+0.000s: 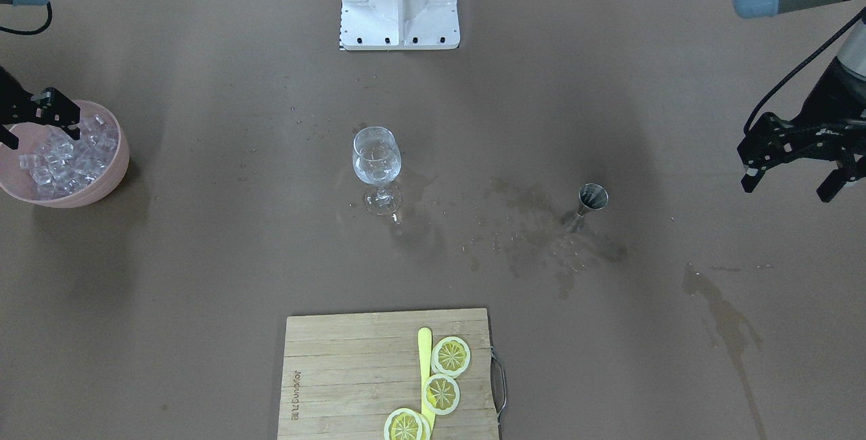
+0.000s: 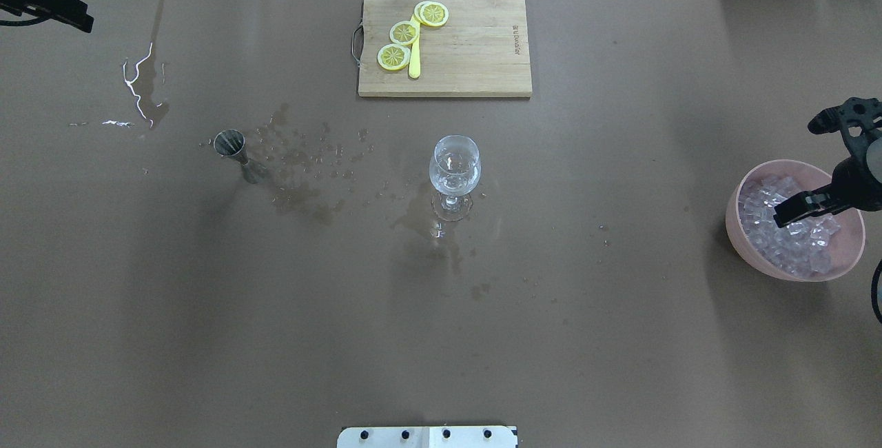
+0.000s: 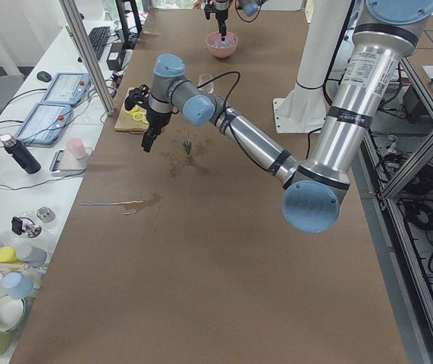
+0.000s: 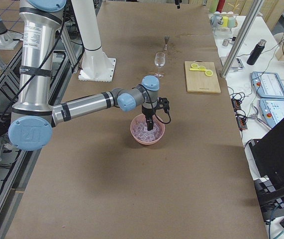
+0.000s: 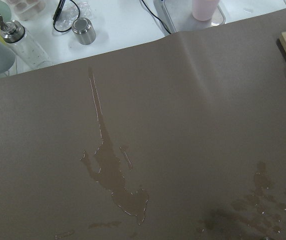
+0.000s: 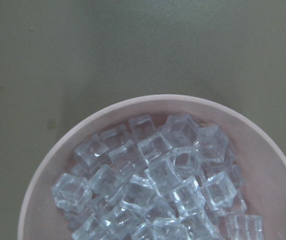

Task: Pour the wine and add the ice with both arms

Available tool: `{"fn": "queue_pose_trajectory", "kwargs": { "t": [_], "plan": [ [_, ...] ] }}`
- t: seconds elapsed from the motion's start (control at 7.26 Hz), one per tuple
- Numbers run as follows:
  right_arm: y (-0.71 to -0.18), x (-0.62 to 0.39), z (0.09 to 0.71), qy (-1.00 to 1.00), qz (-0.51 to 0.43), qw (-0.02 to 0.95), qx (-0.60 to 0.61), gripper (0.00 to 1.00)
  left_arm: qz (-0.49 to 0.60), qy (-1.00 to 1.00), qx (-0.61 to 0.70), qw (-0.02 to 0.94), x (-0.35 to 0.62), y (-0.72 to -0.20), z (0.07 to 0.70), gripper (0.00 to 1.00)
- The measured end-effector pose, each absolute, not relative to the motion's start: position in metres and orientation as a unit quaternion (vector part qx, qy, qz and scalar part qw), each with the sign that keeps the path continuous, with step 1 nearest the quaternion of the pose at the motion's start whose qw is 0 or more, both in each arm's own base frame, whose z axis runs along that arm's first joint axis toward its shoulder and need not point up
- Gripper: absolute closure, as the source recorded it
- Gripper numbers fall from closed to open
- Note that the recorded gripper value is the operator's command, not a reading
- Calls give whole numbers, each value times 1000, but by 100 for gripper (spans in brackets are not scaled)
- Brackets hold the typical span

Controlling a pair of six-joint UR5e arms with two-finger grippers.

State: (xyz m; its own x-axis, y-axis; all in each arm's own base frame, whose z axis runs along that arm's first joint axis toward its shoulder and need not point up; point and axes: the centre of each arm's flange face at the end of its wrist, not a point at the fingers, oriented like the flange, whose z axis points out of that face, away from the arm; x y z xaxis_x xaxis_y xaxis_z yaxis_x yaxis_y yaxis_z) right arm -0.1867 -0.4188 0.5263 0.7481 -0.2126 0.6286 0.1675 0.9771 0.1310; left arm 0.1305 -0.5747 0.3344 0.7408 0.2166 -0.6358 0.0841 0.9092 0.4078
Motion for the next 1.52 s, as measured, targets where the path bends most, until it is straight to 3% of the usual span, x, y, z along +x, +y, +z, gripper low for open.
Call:
{"fn": "queue_pose_trajectory", "kwargs": {
  "t": [0.28,0.69,0.83,0.96,1.52],
  "plan": [
    [-419,-193,529,-337,-108,935,31,39,37,358,210,909,130,-575,334,1],
    [-418,-198,539,-330,-123,935,27,44,37,358,211,909,130,-575,334,1],
    [-418,-199,541,-329,-127,935,27,69,37,358,211,909,131,-576,333,1],
    [-418,-199,543,-328,-129,936,27,100,37,358,211,909,131,-576,333,1],
    [-418,-193,536,-331,-132,934,35,100,35,359,212,908,128,-578,331,1]
  ]
}}
